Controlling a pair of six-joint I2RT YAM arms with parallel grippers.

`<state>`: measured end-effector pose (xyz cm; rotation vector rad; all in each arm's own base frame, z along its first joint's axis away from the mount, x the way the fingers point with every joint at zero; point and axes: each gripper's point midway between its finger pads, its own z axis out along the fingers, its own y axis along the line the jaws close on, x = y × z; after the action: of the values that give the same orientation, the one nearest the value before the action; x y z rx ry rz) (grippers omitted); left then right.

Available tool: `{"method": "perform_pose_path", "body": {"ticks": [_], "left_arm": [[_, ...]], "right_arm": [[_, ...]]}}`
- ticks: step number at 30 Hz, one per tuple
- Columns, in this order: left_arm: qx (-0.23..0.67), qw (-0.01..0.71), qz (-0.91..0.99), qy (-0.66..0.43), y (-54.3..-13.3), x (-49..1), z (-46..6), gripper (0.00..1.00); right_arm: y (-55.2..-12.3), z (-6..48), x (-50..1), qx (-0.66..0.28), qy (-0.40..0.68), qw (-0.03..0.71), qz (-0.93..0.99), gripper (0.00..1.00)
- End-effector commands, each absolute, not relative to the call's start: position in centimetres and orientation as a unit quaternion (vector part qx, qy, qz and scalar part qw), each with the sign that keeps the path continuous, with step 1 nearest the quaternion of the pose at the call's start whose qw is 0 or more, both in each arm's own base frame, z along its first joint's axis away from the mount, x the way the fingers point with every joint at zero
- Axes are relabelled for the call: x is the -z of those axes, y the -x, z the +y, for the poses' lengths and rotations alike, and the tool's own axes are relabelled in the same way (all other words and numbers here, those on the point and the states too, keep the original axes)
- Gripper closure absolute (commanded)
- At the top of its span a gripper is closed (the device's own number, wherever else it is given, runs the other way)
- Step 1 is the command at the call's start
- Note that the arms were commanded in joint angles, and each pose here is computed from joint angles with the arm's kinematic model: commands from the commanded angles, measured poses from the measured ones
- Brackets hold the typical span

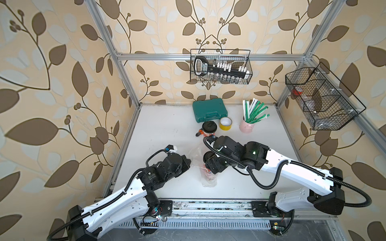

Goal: Pack milk tea into plastic carrier bags
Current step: Place the milk tea cup in the plastic carrier bag.

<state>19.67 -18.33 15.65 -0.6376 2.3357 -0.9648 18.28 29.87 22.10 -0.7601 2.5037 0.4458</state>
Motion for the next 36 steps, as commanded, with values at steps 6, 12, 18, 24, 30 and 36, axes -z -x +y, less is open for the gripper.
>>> {"method": "perform_pose_path", "body": {"ticks": [6,12,18,24,30,36], "left_arm": [[0.353,0.276,0.857,0.255,-19.7,-15.6,-17.2,1.00],[0.351,0.277,0.857,0.256,-19.6,-15.4,-17.0,1.00],[0.349,0.277,0.858,0.256,-19.6,-15.4,-16.9,1.00],[0.349,0.278,0.858,0.256,-19.6,-15.3,-16.8,1.00],[0.346,0.280,0.858,0.257,-19.5,-15.3,-16.6,1.00],[0.344,0.283,0.858,0.256,-19.5,-15.4,-16.4,1.00]], "right_arm": [[-18.4,30.4,-19.2,-0.152,0.296,0.237,0.913,0.28],[-18.5,30.5,-17.8,-0.142,0.300,0.233,0.914,0.28],[-18.2,30.8,-16.7,-0.154,0.303,0.228,0.912,0.26],[-17.9,30.7,-15.2,-0.151,0.310,0.217,0.913,0.23],[-17.7,30.6,-16.5,-0.161,0.317,0.223,0.907,0.10],[-17.7,30.9,-21.0,-0.180,0.317,0.240,0.900,0.01]]}}
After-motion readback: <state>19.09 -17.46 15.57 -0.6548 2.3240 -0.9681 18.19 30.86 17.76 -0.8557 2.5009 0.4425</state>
